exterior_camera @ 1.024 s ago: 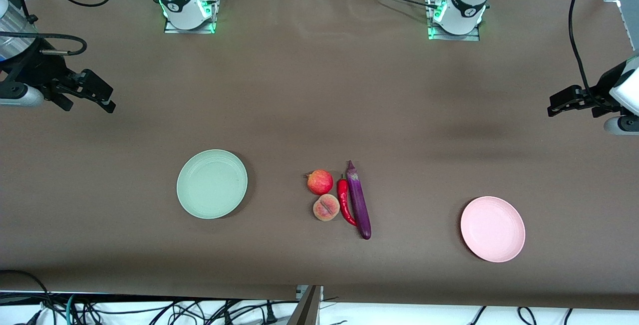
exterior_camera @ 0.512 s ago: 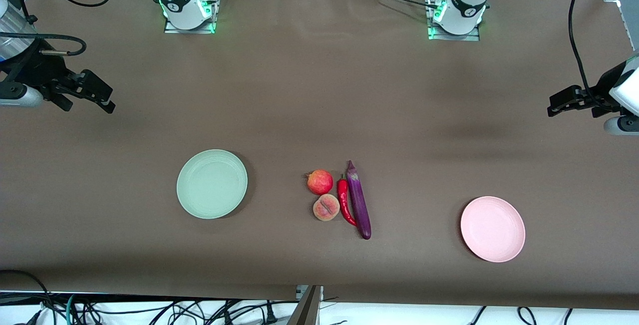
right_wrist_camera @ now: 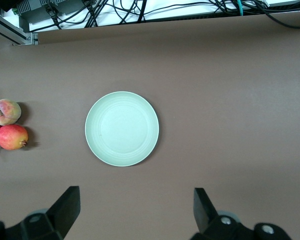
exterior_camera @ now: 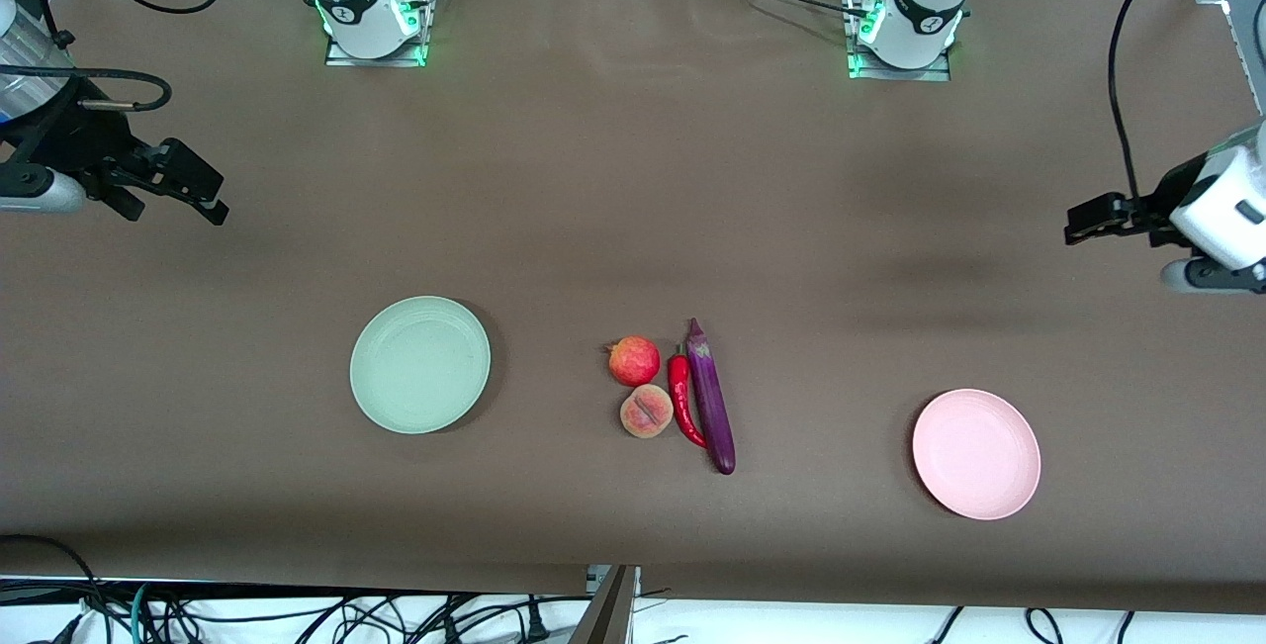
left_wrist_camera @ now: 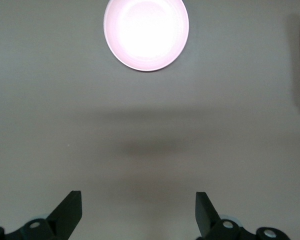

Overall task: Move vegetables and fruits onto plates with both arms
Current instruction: 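Reach the left gripper down over the purple eggplant, then close the left gripper on the eggplant and lift it, then carry the eggplant with the left gripper over the pink plate, then lower the eggplant onto the pink plate and open the left gripper, then reach the right gripper toward the pomegranate while the left gripper rises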

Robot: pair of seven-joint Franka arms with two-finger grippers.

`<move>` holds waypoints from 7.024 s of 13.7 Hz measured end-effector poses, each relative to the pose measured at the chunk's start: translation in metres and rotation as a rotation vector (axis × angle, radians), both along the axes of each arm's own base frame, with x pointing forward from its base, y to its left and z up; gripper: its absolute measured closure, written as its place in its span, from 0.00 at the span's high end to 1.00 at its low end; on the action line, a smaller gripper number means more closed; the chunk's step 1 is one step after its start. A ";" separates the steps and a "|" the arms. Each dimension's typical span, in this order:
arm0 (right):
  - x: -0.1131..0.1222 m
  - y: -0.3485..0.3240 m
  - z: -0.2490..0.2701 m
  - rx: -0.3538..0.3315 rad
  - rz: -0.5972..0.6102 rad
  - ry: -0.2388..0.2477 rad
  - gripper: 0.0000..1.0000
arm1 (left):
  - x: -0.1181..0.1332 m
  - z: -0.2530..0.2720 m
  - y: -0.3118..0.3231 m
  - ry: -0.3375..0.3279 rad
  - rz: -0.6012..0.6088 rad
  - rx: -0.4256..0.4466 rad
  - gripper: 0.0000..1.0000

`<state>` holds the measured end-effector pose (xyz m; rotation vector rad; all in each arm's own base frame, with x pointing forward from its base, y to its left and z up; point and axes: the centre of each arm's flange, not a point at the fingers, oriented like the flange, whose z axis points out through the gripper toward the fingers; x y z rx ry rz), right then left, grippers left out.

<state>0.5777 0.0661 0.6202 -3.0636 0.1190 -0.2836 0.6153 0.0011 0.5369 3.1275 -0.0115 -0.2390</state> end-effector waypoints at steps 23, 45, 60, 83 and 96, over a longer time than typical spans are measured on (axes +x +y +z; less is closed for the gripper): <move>0.000 -0.003 -0.001 -0.001 -0.004 0.005 1.00 | 0.063 -0.293 -0.298 -0.275 0.242 -0.113 1.00; -0.001 0.005 -0.002 -0.002 0.009 0.006 1.00 | 0.062 -0.354 -0.362 -0.364 0.245 -0.116 0.67; -0.002 0.012 -0.002 -0.002 0.022 0.011 1.00 | 0.117 -0.292 -0.249 -0.362 0.080 -0.009 0.35; 0.004 0.014 -0.016 -0.004 0.024 0.030 1.00 | 0.133 -0.316 -0.016 -0.207 -0.070 0.043 0.80; 0.051 0.213 -0.200 0.044 0.028 0.181 1.00 | 0.124 -0.303 -0.148 -0.231 -0.013 -0.024 1.00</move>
